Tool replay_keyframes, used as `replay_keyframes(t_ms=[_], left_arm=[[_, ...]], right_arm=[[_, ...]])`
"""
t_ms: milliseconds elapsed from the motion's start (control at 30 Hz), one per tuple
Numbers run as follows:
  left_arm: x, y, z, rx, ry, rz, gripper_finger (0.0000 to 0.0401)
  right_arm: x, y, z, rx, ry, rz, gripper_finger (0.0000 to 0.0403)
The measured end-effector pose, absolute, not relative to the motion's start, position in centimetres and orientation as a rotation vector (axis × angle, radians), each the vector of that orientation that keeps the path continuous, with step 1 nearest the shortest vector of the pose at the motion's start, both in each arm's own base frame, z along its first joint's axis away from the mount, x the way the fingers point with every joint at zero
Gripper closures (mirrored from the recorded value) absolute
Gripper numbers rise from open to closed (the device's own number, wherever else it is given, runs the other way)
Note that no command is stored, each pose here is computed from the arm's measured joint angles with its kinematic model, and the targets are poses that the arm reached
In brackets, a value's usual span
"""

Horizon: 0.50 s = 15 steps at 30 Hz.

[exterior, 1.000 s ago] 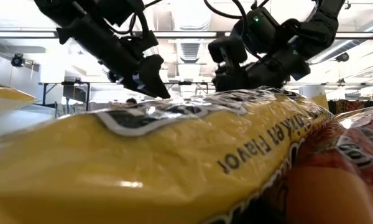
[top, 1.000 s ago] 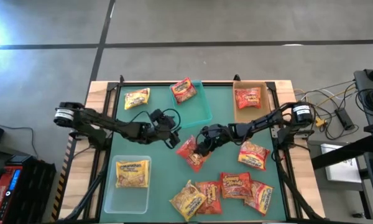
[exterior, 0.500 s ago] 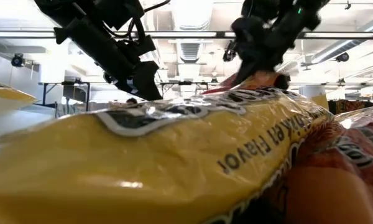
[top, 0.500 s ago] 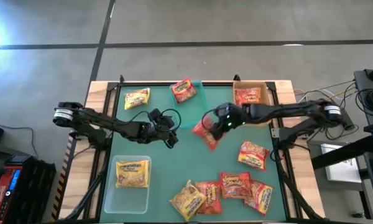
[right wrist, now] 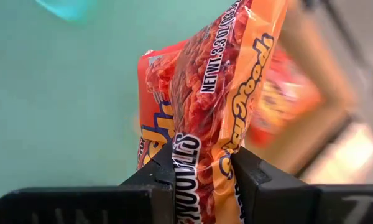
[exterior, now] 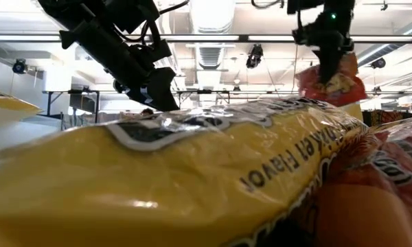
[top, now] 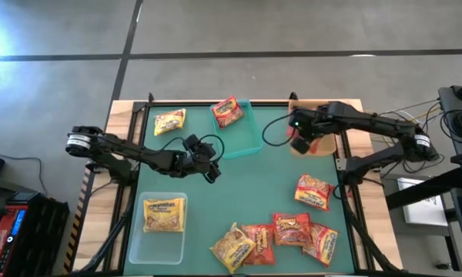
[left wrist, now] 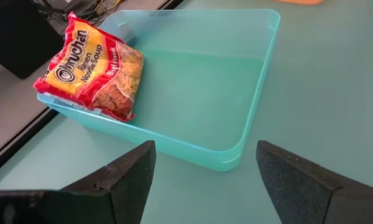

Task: Sort Maruchan noodles
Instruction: Put the middle left orange noodle pack into the orange bin

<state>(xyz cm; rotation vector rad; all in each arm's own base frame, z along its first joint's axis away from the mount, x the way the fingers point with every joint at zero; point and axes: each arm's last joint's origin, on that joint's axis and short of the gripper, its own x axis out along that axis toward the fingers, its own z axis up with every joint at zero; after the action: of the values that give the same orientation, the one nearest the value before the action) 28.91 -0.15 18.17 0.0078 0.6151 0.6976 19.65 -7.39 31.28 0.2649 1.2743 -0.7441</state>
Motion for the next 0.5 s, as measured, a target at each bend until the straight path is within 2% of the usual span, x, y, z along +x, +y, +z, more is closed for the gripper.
replay_keyframes(t_ms=[100,233,500], left_arm=[[28.9,-0.1,18.2,0.008,0.615,0.698,0.0139],[28.9,-0.1,18.2,0.014,0.617,0.696,0.0139],[28.9,-0.1,18.2,0.015,0.618,0.696,0.0139]], right_arm=[[18.9,-8.3,30.9,0.129,1.359,-0.756,0.0331],[18.5,-9.3,30.1,-0.009,1.444,-0.678,0.0329],[17.8,-10.6,26.7,-0.069,1.535,-0.621,0.0328]])
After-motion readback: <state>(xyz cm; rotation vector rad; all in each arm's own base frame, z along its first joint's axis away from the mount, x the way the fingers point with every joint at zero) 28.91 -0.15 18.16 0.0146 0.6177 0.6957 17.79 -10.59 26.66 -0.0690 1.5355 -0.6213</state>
